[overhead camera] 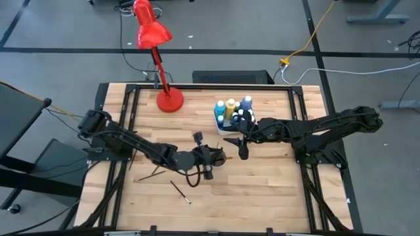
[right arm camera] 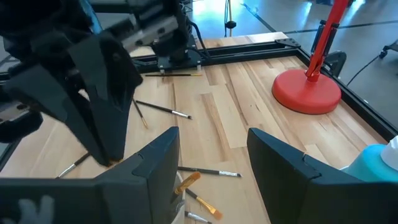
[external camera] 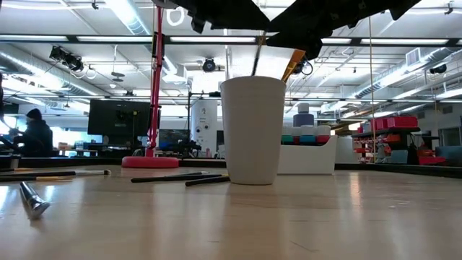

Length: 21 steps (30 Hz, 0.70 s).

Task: Pick & Place Paint Supplies
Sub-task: Put the gold paint brush into the white cup

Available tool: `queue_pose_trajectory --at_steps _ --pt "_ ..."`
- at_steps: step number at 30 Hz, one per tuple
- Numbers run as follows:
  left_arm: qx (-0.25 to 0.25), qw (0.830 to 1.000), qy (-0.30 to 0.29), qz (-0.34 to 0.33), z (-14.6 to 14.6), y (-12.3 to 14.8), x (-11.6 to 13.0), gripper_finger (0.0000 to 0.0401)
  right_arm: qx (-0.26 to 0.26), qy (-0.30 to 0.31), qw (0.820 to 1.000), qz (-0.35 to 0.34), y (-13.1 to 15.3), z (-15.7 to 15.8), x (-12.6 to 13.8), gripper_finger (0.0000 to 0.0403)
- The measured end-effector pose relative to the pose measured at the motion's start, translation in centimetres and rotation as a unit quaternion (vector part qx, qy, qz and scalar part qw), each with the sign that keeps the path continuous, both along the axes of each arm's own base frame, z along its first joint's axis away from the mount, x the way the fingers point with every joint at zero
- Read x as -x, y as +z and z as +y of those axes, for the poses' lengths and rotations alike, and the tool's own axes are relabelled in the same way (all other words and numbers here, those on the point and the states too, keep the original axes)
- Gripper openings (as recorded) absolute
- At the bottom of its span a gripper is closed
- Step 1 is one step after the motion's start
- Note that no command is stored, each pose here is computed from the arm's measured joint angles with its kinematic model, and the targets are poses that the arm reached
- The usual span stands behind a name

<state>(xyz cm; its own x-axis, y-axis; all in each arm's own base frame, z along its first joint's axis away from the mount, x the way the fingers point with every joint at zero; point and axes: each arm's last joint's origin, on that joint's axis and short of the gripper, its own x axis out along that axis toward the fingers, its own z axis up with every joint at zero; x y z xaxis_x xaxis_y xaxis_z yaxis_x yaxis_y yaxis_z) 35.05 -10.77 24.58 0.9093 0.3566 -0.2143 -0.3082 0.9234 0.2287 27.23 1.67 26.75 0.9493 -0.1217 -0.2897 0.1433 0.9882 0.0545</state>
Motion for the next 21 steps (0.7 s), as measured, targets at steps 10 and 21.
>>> queue_pose_trajectory --at_steps 10,21 --pt "0.010 0.998 0.053 0.042 0.2 -1.2 0.6 0.0080 0.000 0.000 1.000 0.000 0.0 0.0 0.0 0.0194" --pt "0.063 0.994 0.068 0.055 -1.5 6.4 6.3 0.0064 -0.002 -0.001 1.000 0.004 -0.1 0.0 0.0 0.0194"
